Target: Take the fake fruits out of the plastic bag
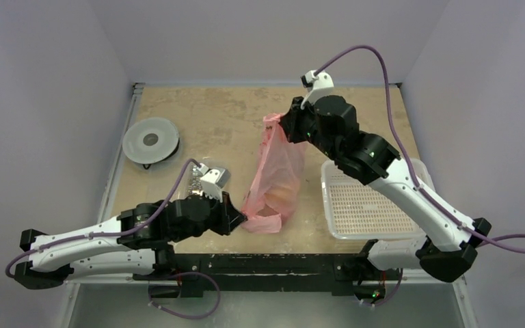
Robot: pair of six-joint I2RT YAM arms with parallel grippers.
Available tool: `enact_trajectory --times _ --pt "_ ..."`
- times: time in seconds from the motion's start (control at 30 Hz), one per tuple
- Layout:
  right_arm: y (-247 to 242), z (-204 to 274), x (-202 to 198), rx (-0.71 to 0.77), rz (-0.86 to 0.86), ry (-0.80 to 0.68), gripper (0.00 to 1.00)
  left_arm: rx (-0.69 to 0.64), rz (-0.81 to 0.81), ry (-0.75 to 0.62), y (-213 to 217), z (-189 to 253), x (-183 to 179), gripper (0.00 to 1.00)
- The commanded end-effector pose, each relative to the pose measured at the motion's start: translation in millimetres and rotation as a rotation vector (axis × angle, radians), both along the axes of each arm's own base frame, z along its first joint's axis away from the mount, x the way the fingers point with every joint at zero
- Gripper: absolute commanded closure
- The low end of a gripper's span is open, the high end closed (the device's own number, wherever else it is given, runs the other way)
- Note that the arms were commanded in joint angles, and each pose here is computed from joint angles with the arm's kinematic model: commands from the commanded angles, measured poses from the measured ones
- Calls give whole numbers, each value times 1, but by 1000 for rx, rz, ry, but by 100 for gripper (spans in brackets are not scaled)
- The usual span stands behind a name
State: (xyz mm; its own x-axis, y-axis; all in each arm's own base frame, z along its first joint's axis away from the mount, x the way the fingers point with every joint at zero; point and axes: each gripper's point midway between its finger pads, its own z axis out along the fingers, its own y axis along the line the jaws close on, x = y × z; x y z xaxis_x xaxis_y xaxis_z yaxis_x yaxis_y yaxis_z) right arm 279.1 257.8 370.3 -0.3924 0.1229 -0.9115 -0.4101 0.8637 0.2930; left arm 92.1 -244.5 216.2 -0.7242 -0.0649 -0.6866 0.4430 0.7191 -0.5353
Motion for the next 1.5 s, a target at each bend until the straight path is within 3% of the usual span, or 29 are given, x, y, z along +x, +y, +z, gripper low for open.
enact_trajectory --times 0.0,0.1,0.2,0.4,0.57,0.73,0.9,1.0,1.23,1.37,1.47 --pt "-8 57 26 7 -99 -129 100 -12 -53 -61 0 32 -2 100" --pt "0 68 34 4 -90 -156 100 -19 -66 -60 -5 37 -3 100" --pt "14 47 37 -36 -42 -121 100 -10 -70 -30 -13 26 -4 100" --pt "25 -37 34 -196 39 13 65 -49 -96 36 -39 3 -10 100" --pt "12 -71 23 -315 57 97 44 -19 -111 43 -43 -6 -11 100" --pt "9 -57 -12 -200 157 99 27 -10 -87 53 -32 -10 -11 100" --pt "22 -51 -62 -6 359 61 16 -25 -53 51 -22 -17 -9 100" --pt "14 -44 -78 17 385 32 12 -30 -47 58 -18 -18 -10 100" --pt "43 -81 -118 178 557 160 15 -32 -31 60 -14 -25 -9 100" --pt "63 -110 -122 211 530 219 24 -39 -34 66 -15 -24 -10 100" --pt "78 -127 -117 208 522 264 39 -30 -27 85 -13 -28 -12 100"
